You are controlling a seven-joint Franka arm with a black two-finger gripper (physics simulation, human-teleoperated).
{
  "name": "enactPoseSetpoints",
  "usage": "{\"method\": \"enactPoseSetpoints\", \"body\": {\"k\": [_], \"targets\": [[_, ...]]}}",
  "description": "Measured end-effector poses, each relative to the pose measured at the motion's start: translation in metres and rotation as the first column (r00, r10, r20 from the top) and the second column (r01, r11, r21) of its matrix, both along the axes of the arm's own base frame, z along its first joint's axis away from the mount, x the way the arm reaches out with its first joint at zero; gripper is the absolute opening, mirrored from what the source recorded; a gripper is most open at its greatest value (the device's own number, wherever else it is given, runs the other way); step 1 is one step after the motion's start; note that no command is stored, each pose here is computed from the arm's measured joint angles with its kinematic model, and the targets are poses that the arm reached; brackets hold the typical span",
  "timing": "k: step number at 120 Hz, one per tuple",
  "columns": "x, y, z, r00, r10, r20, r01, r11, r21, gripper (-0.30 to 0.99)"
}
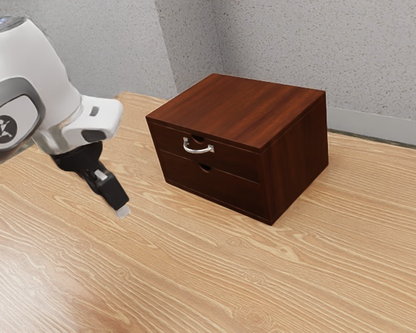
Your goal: Pull the drawer handle with one arm to open the drawer
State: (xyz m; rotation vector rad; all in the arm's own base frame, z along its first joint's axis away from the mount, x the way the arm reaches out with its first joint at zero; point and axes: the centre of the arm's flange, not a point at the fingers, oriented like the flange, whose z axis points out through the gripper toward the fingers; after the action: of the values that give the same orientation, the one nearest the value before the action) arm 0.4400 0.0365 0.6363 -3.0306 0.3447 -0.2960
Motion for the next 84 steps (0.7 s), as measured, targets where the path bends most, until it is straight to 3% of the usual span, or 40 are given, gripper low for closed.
{"method": "enactPoseSetpoints", "body": {"k": [11, 25, 39, 57, 71, 84], "targets": [[0.005, -0.007, 0.0, 0.99, -0.109, 0.089, 0.109, 0.994, 0.0, 0.69], [0.013, -0.007, -0.002, 0.964, -0.236, 0.121, 0.233, 0.972, 0.043, 0.69], [0.027, -0.002, -0.021, 0.905, -0.423, 0.056, 0.414, 0.902, 0.121, 0.69], [0.037, 0.0, -0.025, 0.779, -0.627, -0.016, 0.617, 0.761, 0.2, 0.69], [0.045, 0.003, -0.029, 0.679, -0.733, -0.048, 0.724, 0.656, 0.214, 0.69], [0.074, 0.0, -0.037, 0.578, -0.813, -0.074, 0.806, 0.554, 0.207, 0.69]]}}
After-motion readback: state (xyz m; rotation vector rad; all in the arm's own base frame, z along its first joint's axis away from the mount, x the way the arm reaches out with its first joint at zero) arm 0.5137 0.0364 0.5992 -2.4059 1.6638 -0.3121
